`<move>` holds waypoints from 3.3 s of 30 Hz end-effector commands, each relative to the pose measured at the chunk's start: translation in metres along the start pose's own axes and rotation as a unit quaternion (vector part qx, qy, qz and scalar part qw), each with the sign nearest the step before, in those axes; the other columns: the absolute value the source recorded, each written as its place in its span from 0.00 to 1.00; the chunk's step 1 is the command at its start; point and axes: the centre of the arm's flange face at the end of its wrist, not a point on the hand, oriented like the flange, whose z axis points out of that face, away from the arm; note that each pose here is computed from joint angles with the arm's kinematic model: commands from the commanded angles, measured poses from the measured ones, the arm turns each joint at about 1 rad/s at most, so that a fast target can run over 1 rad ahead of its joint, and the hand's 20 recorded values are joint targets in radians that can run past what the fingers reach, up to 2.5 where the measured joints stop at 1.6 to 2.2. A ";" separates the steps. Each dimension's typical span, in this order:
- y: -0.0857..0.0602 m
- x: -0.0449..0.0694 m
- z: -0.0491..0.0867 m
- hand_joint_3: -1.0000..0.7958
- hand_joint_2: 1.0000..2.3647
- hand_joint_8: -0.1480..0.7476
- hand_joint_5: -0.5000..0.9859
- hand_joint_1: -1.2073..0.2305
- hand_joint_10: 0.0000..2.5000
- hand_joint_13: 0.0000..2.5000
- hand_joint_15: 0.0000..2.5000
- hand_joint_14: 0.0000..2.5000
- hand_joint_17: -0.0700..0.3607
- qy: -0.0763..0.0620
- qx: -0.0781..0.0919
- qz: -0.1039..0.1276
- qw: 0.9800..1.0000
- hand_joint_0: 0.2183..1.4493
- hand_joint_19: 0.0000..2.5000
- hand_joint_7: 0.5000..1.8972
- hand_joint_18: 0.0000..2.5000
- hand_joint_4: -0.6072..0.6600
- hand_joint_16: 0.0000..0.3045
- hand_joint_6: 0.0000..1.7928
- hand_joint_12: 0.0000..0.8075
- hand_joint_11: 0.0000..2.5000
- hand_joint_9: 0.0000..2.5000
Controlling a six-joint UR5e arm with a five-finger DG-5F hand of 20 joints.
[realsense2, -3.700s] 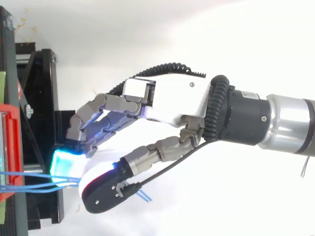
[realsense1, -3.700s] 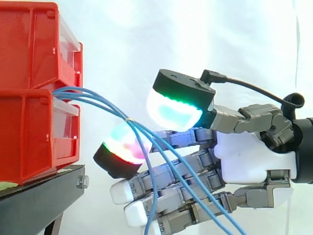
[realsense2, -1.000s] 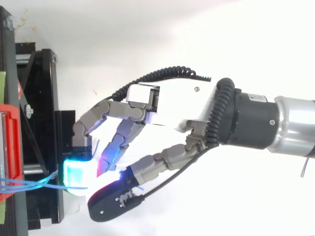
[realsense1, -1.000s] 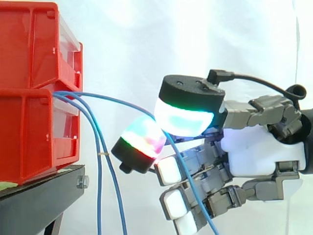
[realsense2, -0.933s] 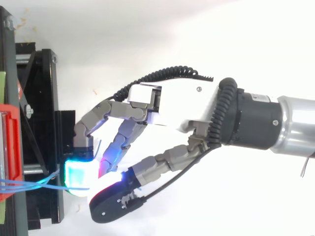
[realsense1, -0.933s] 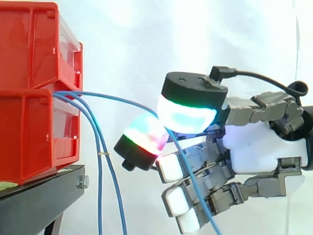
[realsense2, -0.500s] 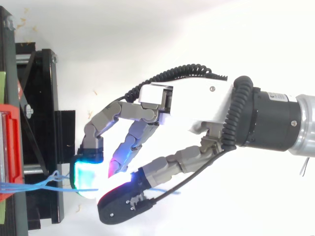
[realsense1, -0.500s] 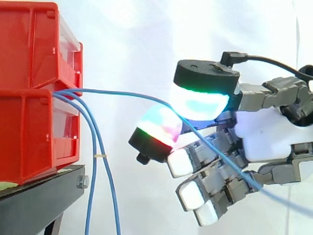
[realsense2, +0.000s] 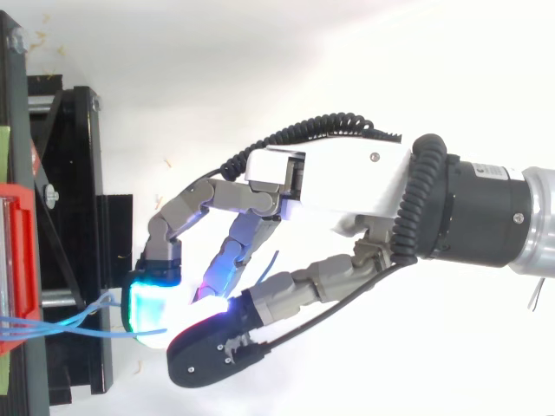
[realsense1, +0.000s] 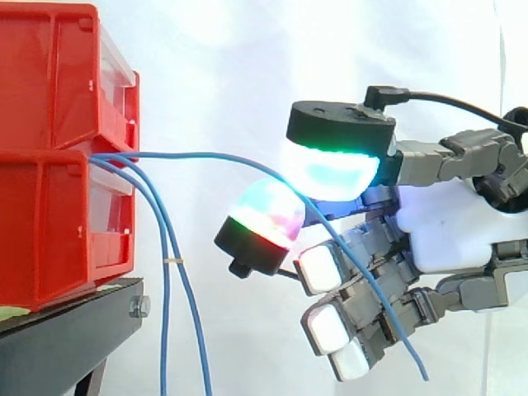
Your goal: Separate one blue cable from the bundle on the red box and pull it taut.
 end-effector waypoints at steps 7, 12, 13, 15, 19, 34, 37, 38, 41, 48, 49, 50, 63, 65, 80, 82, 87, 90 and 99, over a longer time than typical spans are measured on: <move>0.000 0.000 0.000 0.34 0.01 0.41 0.32 0.48 0.00 0.38 0.15 0.01 0.43 0.001 0.000 0.001 1.000 0.28 0.21 0.32 0.28 0.51 0.17 0.49 0.43 0.10 0.47; 0.000 0.000 0.000 0.28 0.00 0.42 0.32 0.49 0.00 0.38 0.15 0.01 0.44 0.001 0.000 0.001 1.000 0.25 0.21 0.32 0.28 0.52 0.17 0.48 0.44 0.10 0.48; 0.000 0.000 0.000 0.28 0.00 0.43 0.32 0.49 0.00 0.38 0.14 0.01 0.44 0.001 0.000 0.001 1.000 0.24 0.21 0.33 0.29 0.52 0.18 0.48 0.45 0.10 0.48; 0.000 0.000 0.000 0.28 0.00 0.43 0.32 0.49 0.00 0.39 0.14 0.01 0.45 0.001 0.000 0.001 1.000 0.23 0.21 0.33 0.29 0.52 0.18 0.48 0.45 0.10 0.48; 0.000 0.000 0.000 0.28 0.00 0.44 0.32 0.46 0.00 0.39 0.15 0.01 0.45 0.001 0.000 0.001 1.000 0.22 0.20 0.33 0.29 0.53 0.18 0.48 0.46 0.10 0.49; 0.000 0.000 0.000 0.37 0.01 0.39 0.31 0.22 0.01 0.41 0.20 0.01 0.41 0.001 0.000 0.001 1.000 0.33 0.23 0.34 0.31 0.50 0.15 0.49 0.41 0.14 0.47; 0.000 0.000 0.000 0.39 0.01 0.37 0.32 0.25 0.01 0.41 0.20 0.01 0.40 0.001 0.000 0.001 1.000 0.32 0.23 0.33 0.31 0.46 0.15 0.49 0.40 0.13 0.48; 0.000 0.000 0.000 0.38 0.01 0.37 0.32 0.28 0.01 0.41 0.19 0.01 0.42 0.001 0.000 0.001 1.000 0.31 0.22 0.32 0.32 0.46 0.16 0.49 0.41 0.12 0.49; 0.000 0.000 0.000 0.38 0.01 0.38 0.32 0.36 0.00 0.41 0.18 0.01 0.43 0.001 0.000 0.001 1.000 0.30 0.23 0.31 0.31 0.48 0.17 0.48 0.42 0.11 0.50; 0.000 0.000 0.000 0.38 0.01 0.39 0.32 0.43 0.00 0.40 0.18 0.01 0.43 0.001 0.000 0.001 1.000 0.30 0.23 0.31 0.30 0.52 0.17 0.48 0.43 0.11 0.51; 0.000 0.000 0.000 0.38 0.01 0.39 0.32 0.44 0.00 0.40 0.18 0.01 0.43 0.001 0.000 0.001 1.000 0.30 0.22 0.31 0.30 0.52 0.17 0.48 0.43 0.11 0.51; 0.000 0.000 0.000 0.38 0.01 0.40 0.32 0.44 0.00 0.40 0.17 0.01 0.43 0.001 0.000 0.001 1.000 0.30 0.22 0.31 0.30 0.52 0.17 0.48 0.43 0.11 0.51; 0.000 0.000 0.000 0.37 0.01 0.42 0.32 0.48 0.01 0.40 0.17 0.01 0.42 0.000 0.000 0.001 1.000 0.31 0.22 0.31 0.29 0.57 0.16 0.48 0.41 0.12 0.53; 0.000 0.000 0.000 0.37 0.01 0.43 0.31 0.45 0.01 0.40 0.17 0.01 0.41 0.000 0.000 0.001 1.000 0.31 0.22 0.31 0.29 0.57 0.16 0.48 0.41 0.13 0.53; 0.000 0.000 0.000 0.28 0.00 0.43 0.32 0.51 0.01 0.40 0.17 0.01 0.43 0.000 0.000 0.001 1.000 0.25 0.22 0.32 0.30 0.55 0.17 0.47 0.43 0.14 0.54; 0.000 0.000 0.000 0.28 0.00 0.43 0.32 0.52 0.01 0.40 0.17 0.01 0.43 0.000 0.000 0.001 1.000 0.25 0.22 0.32 0.30 0.55 0.17 0.47 0.43 0.14 0.54; -0.001 -0.003 0.002 0.28 0.00 0.43 0.31 0.52 0.01 0.46 0.20 0.01 0.45 -0.002 -0.005 0.004 1.000 0.25 0.23 0.32 0.33 0.55 0.18 0.47 0.45 0.17 0.56; 0.002 -0.003 0.006 0.28 0.00 0.43 0.31 0.51 0.01 0.53 0.24 0.01 0.45 -0.004 -0.024 0.011 1.000 0.24 0.24 0.33 0.35 0.55 0.18 0.47 0.46 0.18 0.56; 0.001 -0.002 0.006 0.28 0.00 0.43 0.31 0.51 0.01 0.63 0.32 0.01 0.46 -0.003 -0.021 0.011 1.000 0.24 0.24 0.32 0.36 0.55 0.19 0.47 0.44 0.17 0.53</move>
